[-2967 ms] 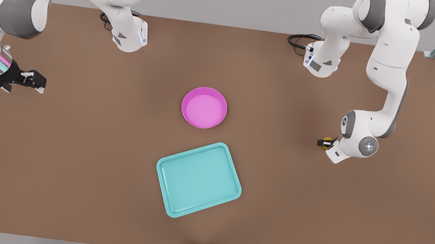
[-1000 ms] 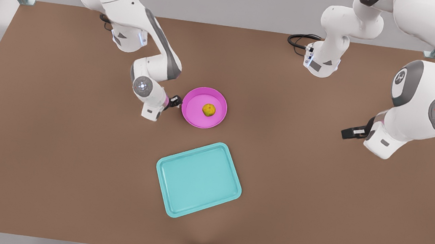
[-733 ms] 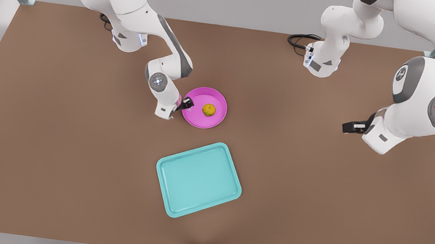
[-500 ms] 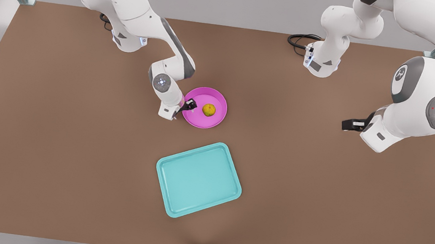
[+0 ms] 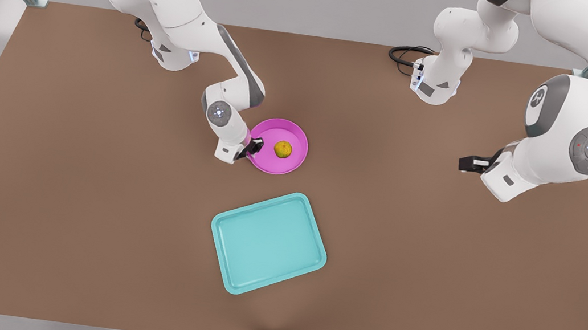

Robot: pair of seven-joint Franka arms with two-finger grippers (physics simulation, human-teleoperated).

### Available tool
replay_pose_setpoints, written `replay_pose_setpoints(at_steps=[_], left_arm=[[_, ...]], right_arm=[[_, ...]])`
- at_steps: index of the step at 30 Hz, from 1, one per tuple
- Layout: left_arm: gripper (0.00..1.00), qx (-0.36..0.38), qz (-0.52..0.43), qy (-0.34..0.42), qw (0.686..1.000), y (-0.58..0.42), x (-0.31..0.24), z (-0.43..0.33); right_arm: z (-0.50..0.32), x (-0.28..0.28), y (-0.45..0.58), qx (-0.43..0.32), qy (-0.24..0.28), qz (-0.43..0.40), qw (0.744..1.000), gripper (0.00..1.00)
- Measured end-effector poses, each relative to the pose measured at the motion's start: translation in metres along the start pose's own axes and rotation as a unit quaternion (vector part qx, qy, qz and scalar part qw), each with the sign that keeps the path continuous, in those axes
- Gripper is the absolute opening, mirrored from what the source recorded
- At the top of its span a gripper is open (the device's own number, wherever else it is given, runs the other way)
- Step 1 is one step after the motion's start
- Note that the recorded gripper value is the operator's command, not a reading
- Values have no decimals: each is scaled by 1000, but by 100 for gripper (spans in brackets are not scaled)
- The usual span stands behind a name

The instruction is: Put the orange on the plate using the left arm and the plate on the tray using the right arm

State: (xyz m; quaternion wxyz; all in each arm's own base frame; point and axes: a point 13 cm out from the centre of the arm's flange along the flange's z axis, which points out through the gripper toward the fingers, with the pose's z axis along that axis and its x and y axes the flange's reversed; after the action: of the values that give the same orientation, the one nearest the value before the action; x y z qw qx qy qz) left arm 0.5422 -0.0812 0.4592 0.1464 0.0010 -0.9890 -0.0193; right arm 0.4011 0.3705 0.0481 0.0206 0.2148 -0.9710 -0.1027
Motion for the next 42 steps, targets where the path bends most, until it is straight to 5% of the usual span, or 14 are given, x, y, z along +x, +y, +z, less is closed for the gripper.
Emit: replay_pose_setpoints(at_steps=[15,31,39,40,42], left_arm=[[100,0,13,0,1000,-1,3,-2],[100,-1,19,2,1000,-7,3,0],[100,-1,18,5,1000,-7,3,1],[100,-1,18,6,1000,-7,3,1],[100,-1,18,6,1000,-7,3,2]], right_arm=[[-63,-56,-1,-19,-47,19,999,21],[-145,-273,-97,-80,-205,144,965,21],[-133,-282,-108,-82,-205,153,963,21],[-132,-281,-107,-82,-203,152,964,100],[-126,-277,-108,-81,-196,154,965,100]])
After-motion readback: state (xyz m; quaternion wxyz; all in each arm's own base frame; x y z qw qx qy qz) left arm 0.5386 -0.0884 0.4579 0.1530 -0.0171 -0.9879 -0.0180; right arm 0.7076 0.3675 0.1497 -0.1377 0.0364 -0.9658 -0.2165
